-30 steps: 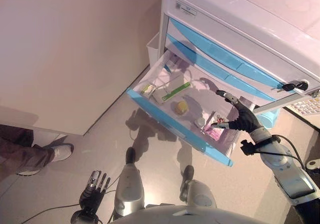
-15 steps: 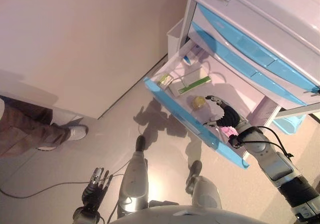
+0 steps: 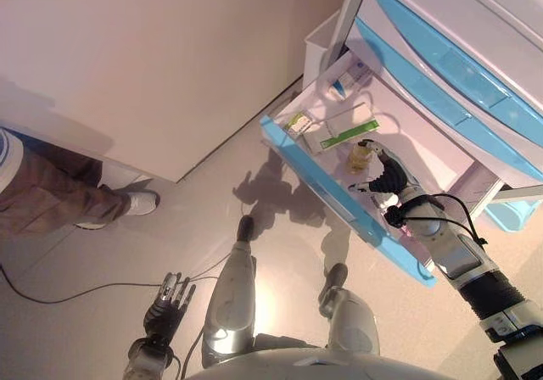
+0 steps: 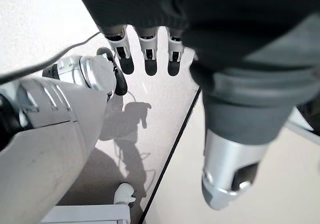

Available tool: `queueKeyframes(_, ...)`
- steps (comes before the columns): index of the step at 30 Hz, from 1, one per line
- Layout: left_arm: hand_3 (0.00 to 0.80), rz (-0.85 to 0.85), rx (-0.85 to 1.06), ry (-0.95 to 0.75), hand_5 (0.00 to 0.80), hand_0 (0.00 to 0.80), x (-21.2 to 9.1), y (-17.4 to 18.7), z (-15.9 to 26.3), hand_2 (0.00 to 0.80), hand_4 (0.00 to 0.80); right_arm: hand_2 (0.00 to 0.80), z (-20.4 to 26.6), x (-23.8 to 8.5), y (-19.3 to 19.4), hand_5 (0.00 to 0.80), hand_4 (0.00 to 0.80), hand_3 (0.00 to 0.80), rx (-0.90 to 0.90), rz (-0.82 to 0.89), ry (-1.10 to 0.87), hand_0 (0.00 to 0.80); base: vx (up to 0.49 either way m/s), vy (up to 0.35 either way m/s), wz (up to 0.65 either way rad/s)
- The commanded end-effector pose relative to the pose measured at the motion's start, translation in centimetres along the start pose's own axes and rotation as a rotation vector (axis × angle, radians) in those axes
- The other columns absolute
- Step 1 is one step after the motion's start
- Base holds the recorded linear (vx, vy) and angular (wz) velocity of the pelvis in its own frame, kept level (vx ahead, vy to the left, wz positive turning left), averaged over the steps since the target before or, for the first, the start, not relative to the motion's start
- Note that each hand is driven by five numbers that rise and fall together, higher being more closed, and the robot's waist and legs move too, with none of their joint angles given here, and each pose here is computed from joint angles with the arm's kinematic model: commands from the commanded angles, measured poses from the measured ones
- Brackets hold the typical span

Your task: Open the drawer and pick up the medicine

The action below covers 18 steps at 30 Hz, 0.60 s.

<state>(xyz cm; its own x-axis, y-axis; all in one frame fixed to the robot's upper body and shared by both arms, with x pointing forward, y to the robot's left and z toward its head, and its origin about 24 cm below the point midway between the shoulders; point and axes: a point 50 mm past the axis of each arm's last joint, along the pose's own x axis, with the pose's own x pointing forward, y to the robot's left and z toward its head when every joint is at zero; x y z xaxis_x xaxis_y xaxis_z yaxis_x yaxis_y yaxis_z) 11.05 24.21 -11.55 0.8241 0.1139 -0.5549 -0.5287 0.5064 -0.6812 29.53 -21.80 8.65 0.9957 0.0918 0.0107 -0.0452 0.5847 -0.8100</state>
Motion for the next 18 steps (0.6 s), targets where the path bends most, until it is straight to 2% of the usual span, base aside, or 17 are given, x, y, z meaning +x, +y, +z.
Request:
queueKeyframes(1,0.0,-0.018,0.09,0.02,0.0,0.0,-0.5,0.5,0.9,0.0,0.0,0.0,-0.1,-0.5,1.2,0.0,0.0,0.0,0.002,0.015,0.006,0.0,0.011,-0.01,0.04)
queueKeyframes(18,0.0,-0.014,0.073,0.014,0.0,0.0,-1.0,0.6,0.2,0.0,0.0,0.0,2.9,-1.4,-1.3,0.0,0.0,0.0,0.002,-0.07,-0.16,0.0,0.003,-0.001,-0.01)
